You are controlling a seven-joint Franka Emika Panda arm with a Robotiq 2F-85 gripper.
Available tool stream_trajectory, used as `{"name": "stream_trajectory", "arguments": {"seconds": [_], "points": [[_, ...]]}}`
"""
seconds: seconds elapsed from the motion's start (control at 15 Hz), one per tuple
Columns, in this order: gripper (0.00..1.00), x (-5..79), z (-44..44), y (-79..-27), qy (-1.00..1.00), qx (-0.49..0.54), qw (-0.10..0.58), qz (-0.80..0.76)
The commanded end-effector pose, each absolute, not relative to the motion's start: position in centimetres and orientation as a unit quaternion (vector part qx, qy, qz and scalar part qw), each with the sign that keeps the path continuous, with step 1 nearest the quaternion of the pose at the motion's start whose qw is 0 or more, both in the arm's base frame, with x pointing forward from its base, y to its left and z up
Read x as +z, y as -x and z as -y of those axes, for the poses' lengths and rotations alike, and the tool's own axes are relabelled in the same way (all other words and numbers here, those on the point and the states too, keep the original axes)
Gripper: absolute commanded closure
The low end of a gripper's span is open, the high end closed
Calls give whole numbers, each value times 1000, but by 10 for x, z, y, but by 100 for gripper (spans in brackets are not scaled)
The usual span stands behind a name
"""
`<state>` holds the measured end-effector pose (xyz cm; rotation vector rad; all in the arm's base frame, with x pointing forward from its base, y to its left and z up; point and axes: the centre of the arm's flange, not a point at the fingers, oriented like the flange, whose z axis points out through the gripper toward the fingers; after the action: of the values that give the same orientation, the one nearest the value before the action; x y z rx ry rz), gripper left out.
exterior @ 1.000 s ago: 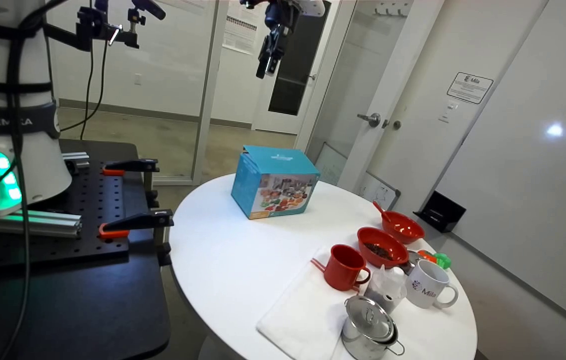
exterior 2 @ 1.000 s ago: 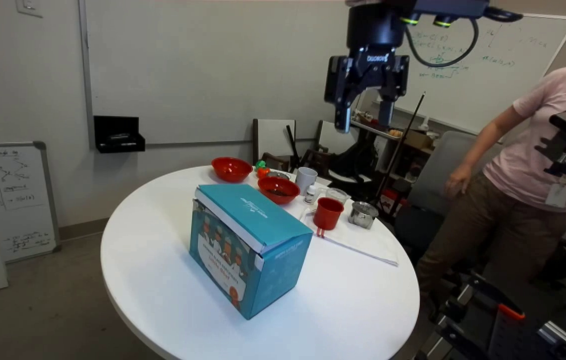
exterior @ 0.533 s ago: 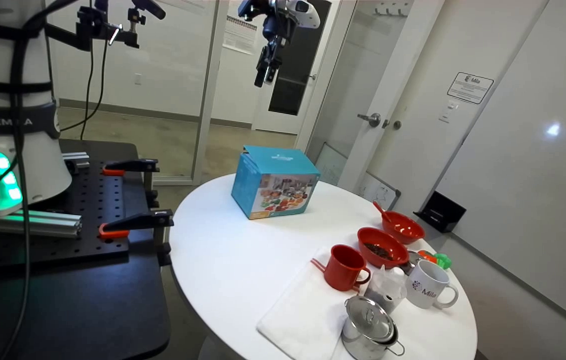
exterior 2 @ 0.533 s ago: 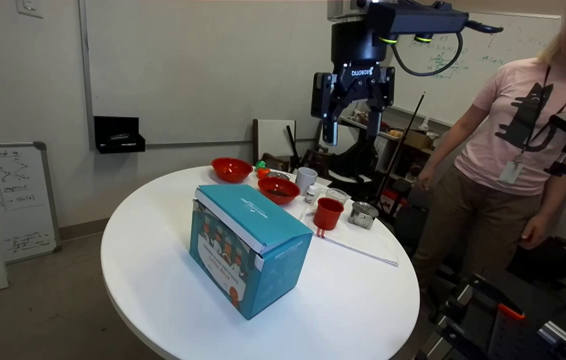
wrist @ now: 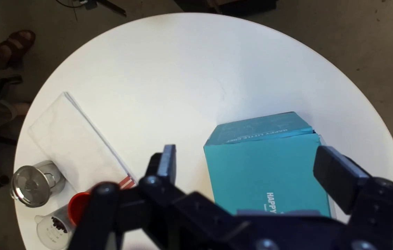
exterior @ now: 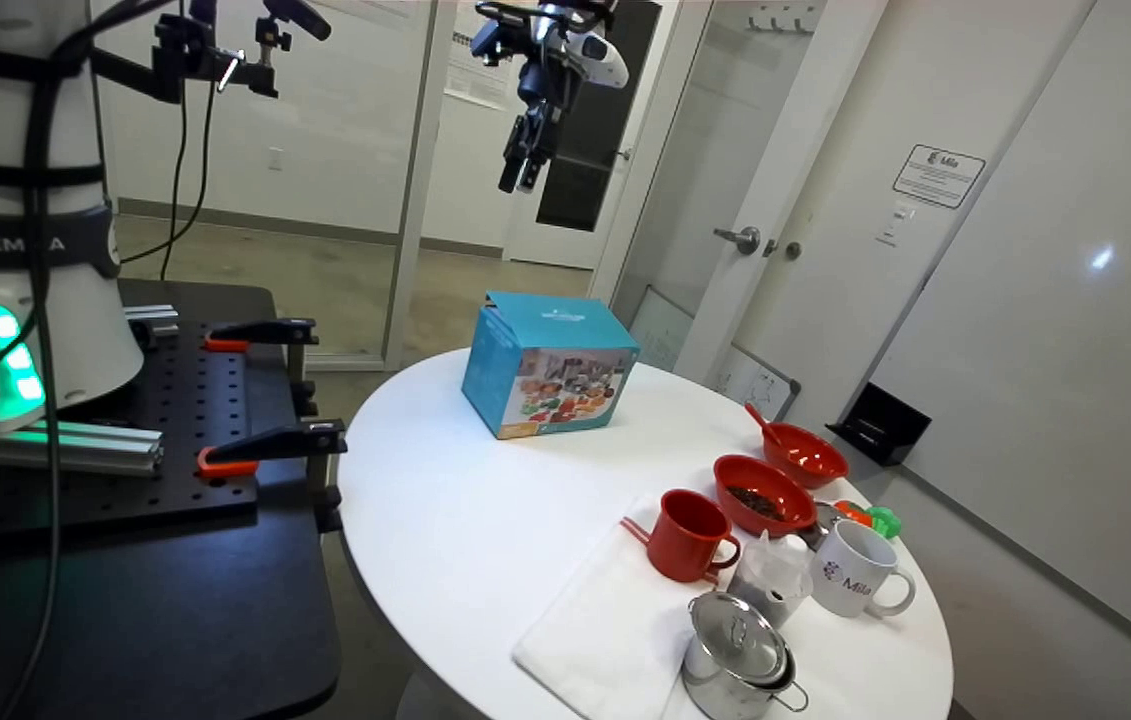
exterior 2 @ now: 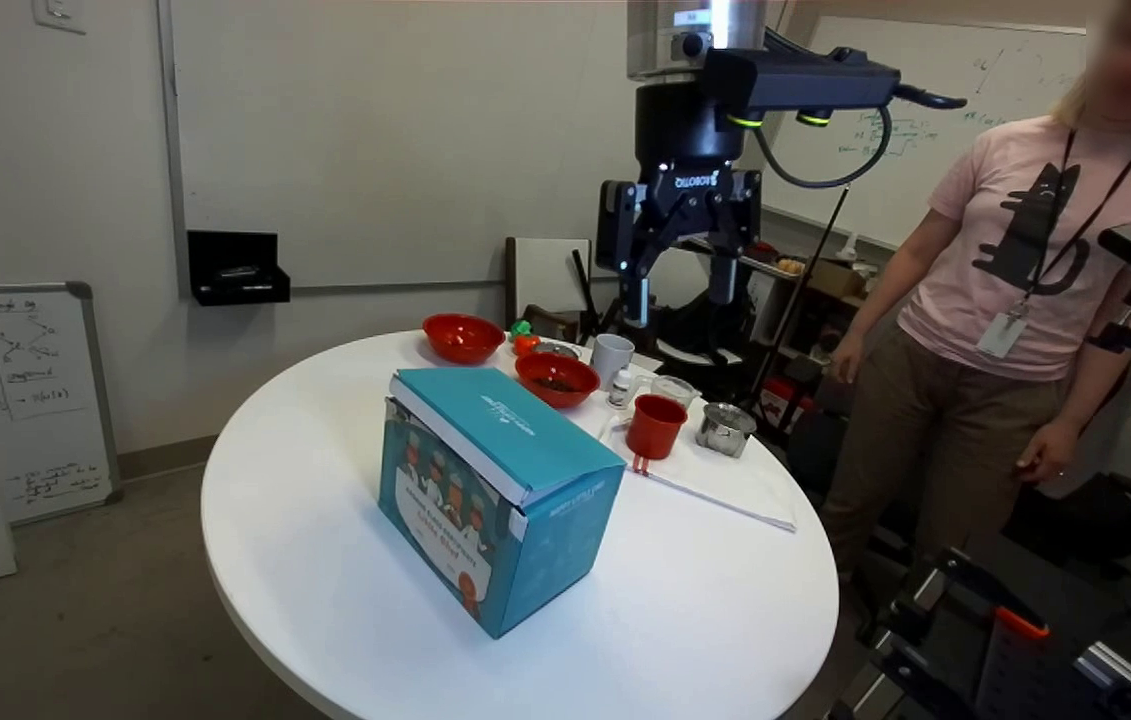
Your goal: Open the lid of the box then put the red cup in the box
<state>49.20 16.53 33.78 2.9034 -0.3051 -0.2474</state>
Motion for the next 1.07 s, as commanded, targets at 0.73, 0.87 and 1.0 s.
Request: {"name": "stream_trajectory", "arguments": {"seconds": [0.73, 0.87, 1.0], "points": [[0, 214, -303, -551, -970, -33, 237, 32], [0, 198, -309, -557, -965, -26, 258, 27], [0, 184, -308, -563, -959, -19, 280, 30]]}}
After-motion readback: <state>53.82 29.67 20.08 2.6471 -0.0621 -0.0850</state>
